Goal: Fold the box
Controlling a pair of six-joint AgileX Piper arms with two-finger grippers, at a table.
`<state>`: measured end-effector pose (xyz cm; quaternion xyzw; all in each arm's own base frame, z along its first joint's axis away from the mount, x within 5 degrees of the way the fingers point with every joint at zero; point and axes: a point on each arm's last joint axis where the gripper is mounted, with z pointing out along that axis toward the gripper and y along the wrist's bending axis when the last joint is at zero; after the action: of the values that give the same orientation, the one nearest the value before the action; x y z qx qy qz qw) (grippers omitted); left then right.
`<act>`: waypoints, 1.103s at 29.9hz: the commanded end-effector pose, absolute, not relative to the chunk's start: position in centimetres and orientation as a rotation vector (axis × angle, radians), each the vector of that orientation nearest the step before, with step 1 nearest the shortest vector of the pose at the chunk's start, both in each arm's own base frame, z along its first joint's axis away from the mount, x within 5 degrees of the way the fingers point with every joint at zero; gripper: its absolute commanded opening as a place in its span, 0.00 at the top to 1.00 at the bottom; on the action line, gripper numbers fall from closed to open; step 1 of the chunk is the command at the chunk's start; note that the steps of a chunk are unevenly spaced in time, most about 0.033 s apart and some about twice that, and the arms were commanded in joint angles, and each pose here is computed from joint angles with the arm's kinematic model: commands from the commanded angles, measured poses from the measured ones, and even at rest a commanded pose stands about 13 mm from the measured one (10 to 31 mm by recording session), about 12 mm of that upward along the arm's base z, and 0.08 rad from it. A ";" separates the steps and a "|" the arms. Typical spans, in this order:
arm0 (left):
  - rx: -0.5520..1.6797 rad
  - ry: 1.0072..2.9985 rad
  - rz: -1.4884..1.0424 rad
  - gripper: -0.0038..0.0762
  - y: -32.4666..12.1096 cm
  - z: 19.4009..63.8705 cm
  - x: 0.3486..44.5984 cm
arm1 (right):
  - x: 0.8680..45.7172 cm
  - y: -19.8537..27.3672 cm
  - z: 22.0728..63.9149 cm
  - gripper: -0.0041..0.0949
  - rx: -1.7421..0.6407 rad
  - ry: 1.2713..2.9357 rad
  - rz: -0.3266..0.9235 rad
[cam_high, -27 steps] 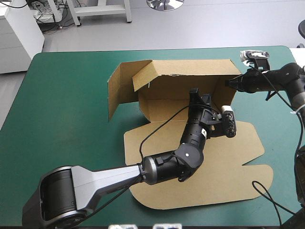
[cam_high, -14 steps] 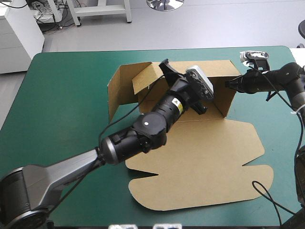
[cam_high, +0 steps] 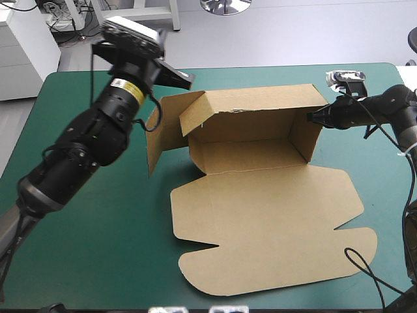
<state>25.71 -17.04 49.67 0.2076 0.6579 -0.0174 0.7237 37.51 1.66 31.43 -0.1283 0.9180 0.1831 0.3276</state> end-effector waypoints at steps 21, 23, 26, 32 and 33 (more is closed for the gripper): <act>0.011 2.008 0.250 0.96 2.2 48.0 26.5 | 32.1 11.6 42.9 0.97 -0.434 2.476 0.487; 0.001 2.026 0.247 0.96 2.8 47.8 26.4 | 31.9 12.3 42.1 0.97 -0.413 2.517 0.511; 0.004 2.026 0.214 0.96 3.1 47.8 26.4 | 31.4 13.7 40.2 0.97 -0.449 2.585 0.532; 0.028 2.024 0.158 0.96 2.6 47.8 26.5 | 31.7 14.4 37.1 0.97 -0.445 2.697 0.520; 0.028 2.020 0.143 0.96 2.5 47.8 26.6 | 32.1 14.4 36.6 0.97 -0.443 2.711 0.506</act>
<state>27.43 2.81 45.58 0.0113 0.8774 0.0698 0.4745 32.74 14.55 35.21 -0.1632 0.9585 0.1609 0.1695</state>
